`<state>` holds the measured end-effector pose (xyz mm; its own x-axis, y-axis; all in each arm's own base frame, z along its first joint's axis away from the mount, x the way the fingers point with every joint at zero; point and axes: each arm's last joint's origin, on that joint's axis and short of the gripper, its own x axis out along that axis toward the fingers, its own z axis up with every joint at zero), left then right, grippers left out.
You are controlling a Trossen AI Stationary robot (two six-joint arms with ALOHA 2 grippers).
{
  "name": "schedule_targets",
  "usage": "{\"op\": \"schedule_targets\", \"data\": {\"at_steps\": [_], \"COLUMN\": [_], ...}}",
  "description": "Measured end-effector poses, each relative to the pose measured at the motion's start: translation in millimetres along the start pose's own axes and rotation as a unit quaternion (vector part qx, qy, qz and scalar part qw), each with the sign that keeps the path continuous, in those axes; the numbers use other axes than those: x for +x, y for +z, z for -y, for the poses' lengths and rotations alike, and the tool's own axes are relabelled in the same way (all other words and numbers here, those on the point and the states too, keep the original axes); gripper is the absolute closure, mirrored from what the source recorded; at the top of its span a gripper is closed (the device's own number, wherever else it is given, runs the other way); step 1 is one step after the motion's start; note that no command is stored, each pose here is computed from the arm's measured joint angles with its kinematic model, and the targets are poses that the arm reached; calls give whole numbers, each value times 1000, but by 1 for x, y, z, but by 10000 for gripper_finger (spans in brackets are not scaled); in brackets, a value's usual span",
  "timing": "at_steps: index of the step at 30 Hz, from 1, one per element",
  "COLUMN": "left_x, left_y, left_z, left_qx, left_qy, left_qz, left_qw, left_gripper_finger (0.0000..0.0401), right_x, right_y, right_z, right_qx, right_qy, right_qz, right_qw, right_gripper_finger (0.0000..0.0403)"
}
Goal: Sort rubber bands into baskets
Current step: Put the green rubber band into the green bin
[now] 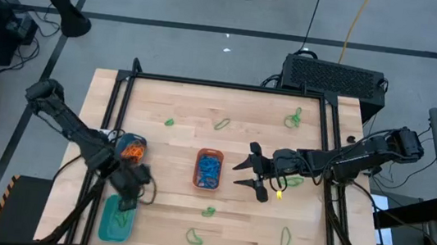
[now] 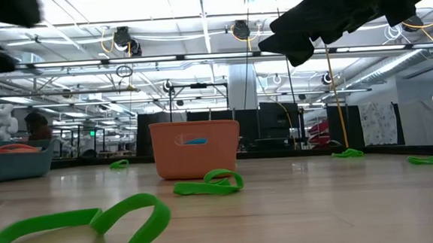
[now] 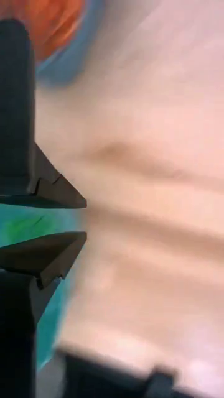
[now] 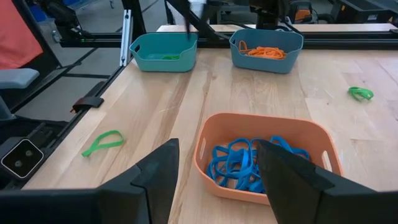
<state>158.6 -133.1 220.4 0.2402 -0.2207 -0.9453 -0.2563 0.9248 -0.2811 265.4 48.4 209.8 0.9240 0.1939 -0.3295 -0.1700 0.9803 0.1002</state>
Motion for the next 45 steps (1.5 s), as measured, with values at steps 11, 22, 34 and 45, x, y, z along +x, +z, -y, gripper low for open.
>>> {"op": "schedule_targets", "data": {"at_steps": [11,22,34,45], "left_x": [-12,-39,-15,-15], "left_y": [82,137,132,131], "left_z": [-64,-83,-103,-104], "left_qx": [92,192,209,220], "left_qy": [148,145,110,74], "left_qz": [187,391,480,536], "left_qw": [967,888,845,812], "left_gripper_finger": [324,324,324,324], "right_x": [-1,-53,-110,-115], "right_y": [-3,-38,-60,-83], "right_z": [6,91,169,189], "right_qx": [11,158,352,389], "right_qy": [-99,-424,-509,-515], "right_qz": [-8,-191,-193,-237], "right_qw": [995,871,761,726], "right_gripper_finger": [197,226,260,269]}}
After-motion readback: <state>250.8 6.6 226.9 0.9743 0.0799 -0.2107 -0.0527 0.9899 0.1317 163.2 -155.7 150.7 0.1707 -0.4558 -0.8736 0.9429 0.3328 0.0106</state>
